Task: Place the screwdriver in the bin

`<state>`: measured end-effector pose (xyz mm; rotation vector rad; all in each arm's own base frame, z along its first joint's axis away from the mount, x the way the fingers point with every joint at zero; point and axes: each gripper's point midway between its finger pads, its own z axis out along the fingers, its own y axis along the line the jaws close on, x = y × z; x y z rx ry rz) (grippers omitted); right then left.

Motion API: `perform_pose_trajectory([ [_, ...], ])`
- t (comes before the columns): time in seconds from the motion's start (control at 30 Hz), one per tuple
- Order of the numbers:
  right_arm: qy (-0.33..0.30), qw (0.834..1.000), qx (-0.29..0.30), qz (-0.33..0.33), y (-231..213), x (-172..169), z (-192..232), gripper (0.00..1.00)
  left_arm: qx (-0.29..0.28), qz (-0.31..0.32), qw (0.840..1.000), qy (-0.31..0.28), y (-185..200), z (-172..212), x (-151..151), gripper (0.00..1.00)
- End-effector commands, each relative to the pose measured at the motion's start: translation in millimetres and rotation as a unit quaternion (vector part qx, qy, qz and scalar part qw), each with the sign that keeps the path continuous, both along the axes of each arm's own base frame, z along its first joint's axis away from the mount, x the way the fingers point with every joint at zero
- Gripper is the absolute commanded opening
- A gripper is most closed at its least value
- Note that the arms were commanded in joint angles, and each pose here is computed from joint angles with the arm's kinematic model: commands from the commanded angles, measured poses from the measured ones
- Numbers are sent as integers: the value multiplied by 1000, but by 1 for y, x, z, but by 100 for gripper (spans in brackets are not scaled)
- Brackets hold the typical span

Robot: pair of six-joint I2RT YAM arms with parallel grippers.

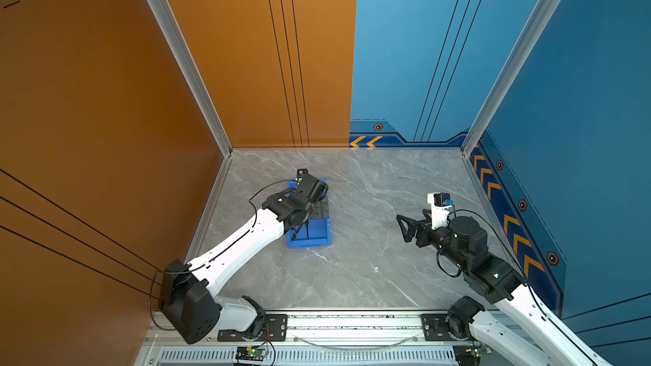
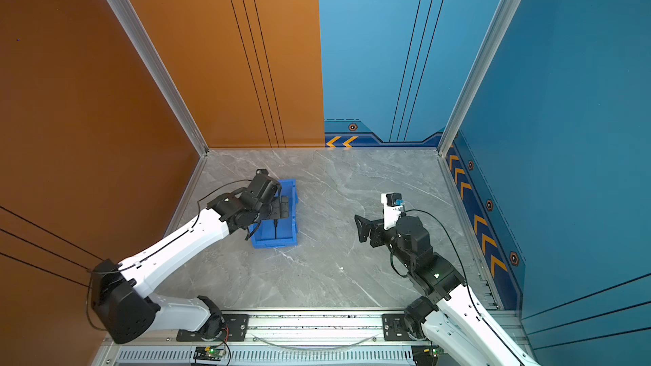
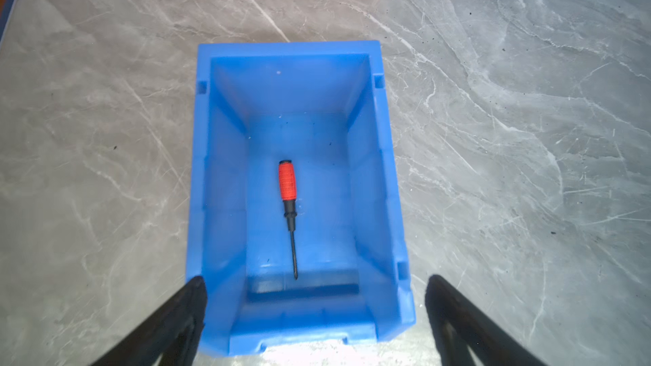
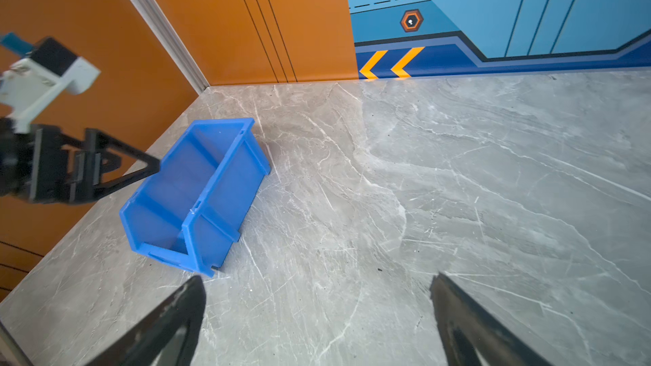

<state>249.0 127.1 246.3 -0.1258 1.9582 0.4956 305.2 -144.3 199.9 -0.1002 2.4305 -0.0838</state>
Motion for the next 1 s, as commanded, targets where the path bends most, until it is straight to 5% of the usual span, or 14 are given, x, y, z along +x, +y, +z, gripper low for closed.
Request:
perform_pose_trajectory([
  [0.0, 30, 999, 10, -21, -12, 0, -13, 100, 28, -1, 1000, -5, 25, -1, -21, 98],
  [0.23, 56, 993, 14, -99, -47, 17, -19, 100, 50, 41, 995, -79, 84, 8, -40, 98],
  [0.53, 39, 964, -69, -255, -118, 34, -51, 100, 89, 132, 978, -133, 157, -16, -46, 98],
  [0.83, -74, 959, -89, -260, -138, 38, -81, 100, 87, 188, 956, -205, 196, -40, -34, 98],
  [0.97, -47, 963, -110, -240, -138, 49, -98, 100, 87, 190, 959, -193, 204, -57, -27, 98],
])
